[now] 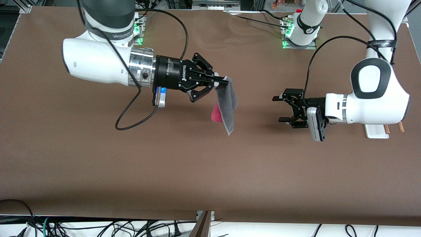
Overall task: Pass towel and hang on rack
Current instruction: 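Lift the towel with the right gripper while the left gripper approaches, then grasp the hanging towel with the left gripper below the right gripper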
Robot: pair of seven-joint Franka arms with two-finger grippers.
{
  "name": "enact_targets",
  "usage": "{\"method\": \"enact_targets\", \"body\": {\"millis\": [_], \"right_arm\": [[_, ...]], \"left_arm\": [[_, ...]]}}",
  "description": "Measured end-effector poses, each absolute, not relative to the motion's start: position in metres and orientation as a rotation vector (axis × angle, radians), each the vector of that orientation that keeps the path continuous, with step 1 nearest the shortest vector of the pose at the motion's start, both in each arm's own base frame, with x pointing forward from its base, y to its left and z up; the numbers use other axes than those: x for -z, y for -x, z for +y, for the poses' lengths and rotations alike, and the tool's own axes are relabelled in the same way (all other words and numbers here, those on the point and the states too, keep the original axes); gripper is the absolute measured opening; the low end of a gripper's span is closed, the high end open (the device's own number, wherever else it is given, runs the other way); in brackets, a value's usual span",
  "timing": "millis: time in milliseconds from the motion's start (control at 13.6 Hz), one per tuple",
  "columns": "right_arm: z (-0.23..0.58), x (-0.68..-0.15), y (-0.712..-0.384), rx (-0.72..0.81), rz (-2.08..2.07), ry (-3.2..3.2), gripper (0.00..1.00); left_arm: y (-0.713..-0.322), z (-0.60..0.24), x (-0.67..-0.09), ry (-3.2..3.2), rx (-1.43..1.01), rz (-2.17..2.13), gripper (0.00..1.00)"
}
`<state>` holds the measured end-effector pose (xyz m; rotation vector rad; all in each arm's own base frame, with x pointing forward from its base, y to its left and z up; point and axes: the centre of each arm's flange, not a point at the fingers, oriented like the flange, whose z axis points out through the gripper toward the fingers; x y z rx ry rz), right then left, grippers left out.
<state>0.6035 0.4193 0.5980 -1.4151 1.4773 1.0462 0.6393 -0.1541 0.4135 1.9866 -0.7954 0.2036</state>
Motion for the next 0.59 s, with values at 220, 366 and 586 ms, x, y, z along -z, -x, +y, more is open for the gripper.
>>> {"method": "enact_targets", "body": {"millis": [220,366,586], "right_arm": [[0.435,-0.597,-0.597,-1.029,1.476,1.387,0.02],[0.440,-0.596,-0.596,-1.015,1.477,1.368,0.02],[0.454,-0.586,-0.593,-1.011,1.484,1.347,0.02]], "left_arm": [[-0.654,-0.168,-0.398,-1.901,-0.340,-0.787,0.98],[-0.667,-0.177,-0.397,-1.825,-0.428,-0.796,0.98],[-0.675,-0.198,-0.391,-1.722,-0.519,-0.836,0.93]]}}
